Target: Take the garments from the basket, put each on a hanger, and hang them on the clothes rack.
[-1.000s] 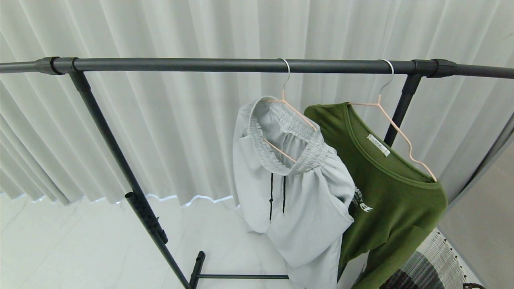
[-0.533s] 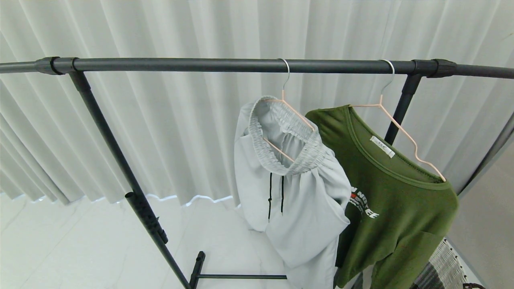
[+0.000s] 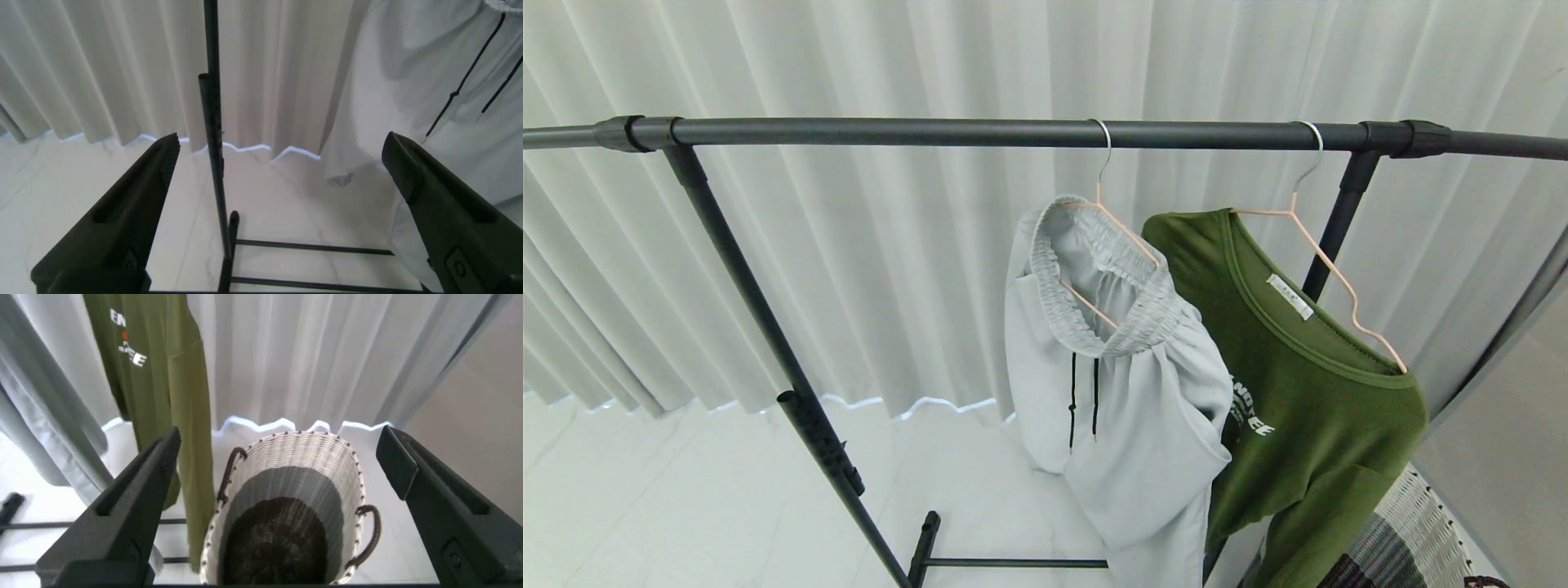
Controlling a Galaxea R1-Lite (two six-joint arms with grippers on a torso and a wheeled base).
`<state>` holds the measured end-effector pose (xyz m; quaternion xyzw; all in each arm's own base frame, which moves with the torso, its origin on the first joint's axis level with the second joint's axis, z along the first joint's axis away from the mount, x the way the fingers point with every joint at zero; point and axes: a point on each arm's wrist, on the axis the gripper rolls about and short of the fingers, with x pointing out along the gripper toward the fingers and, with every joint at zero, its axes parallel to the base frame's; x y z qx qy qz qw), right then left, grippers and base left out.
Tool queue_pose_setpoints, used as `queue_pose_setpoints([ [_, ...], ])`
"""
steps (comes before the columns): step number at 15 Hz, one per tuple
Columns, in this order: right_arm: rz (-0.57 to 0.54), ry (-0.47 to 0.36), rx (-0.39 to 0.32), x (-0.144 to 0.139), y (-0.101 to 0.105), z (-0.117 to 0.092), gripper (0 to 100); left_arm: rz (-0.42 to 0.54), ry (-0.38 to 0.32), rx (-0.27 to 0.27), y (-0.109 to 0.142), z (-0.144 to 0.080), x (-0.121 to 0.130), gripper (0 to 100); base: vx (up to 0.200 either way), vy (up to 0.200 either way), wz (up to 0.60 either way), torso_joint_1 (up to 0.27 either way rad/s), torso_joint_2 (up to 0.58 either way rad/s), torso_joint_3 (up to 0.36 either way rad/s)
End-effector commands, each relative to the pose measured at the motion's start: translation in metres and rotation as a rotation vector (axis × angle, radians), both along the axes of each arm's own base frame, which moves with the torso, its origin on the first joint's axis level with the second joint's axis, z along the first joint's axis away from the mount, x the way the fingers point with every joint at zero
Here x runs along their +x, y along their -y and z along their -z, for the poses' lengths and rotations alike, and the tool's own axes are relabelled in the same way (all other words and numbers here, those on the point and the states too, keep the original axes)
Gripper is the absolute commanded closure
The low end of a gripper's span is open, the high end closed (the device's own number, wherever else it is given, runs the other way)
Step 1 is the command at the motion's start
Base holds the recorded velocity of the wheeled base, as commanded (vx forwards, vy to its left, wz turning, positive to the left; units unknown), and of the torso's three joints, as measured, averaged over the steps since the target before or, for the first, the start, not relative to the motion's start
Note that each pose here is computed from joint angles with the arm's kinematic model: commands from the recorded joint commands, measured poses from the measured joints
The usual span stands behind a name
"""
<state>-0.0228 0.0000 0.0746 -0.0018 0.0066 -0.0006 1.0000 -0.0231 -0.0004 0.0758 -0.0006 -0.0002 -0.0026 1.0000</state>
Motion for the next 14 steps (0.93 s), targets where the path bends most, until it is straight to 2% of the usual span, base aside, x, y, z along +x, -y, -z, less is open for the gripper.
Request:
queue_pose_setpoints([
  [1, 0.0, 0.001, 0.001, -0.0001, 0.0, 0.0001, 0, -0.001, 0.0, 0.0, 0.0, -0.0002, 0.0, 0, 0.0, 0.0, 0.0, 0.0, 0.0, 0.0],
  [14, -0.001, 0.001, -0.001, -0.0001, 0.0, 0.0001, 0, -0.001, 0.0, 0.0, 0.0, -0.0002, 0.0, 0, 0.0, 0.0, 0.0, 0.0, 0.0, 0.0],
])
